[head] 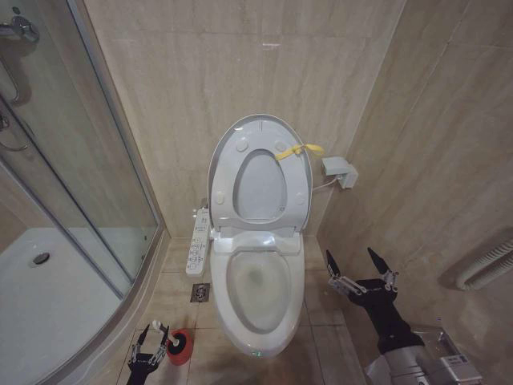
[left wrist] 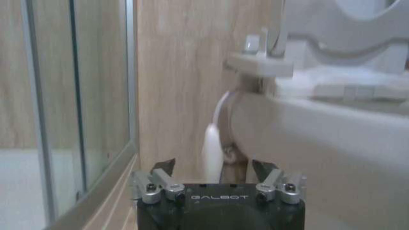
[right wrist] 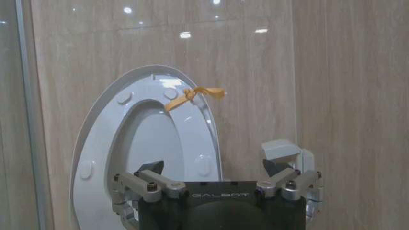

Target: Open the toilet lid, clean the toilet bowl with a toilet brush, close the toilet lid, and flush.

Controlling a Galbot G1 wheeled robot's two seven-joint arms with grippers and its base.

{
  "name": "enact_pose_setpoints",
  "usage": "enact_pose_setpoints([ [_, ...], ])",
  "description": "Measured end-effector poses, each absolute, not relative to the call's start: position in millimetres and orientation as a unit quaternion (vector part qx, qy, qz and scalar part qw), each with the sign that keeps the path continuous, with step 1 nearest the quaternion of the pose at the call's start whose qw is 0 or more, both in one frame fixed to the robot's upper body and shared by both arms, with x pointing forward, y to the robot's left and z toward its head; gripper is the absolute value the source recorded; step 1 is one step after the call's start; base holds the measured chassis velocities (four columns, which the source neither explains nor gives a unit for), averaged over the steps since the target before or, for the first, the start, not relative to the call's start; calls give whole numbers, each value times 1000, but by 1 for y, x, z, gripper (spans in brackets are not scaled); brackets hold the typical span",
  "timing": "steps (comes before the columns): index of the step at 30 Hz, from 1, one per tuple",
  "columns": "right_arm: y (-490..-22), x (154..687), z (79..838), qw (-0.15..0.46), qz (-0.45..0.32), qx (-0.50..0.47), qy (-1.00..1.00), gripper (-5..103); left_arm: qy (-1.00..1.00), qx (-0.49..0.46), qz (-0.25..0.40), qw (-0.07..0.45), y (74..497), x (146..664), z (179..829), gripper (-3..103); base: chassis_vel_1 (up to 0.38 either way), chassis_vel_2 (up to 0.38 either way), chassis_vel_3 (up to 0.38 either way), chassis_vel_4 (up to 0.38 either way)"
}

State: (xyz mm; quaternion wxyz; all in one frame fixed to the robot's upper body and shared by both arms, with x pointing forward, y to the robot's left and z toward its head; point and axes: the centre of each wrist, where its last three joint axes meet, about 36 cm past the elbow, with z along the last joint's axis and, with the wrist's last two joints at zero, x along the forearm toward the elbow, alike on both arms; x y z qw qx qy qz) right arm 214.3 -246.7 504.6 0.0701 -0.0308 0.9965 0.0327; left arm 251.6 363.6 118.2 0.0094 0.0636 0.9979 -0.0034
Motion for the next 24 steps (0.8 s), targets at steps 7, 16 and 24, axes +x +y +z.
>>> enact_pose_setpoints([
  [7, -247, 214, 505, 70, 33, -31, 997, 100, 994, 66, -9, 87, 354, 256, 172, 93, 0, 0, 0, 0],
  [16, -247, 214, 505, 70, 33, -31, 997, 100, 987, 44, -21, 152, 334, 254, 262, 100, 0, 0, 0, 0],
  [24, -247, 214, 505, 70, 33, -31, 997, 100, 979, 13, -50, 198, 300, 271, 363, 100, 0, 0, 0, 0],
])
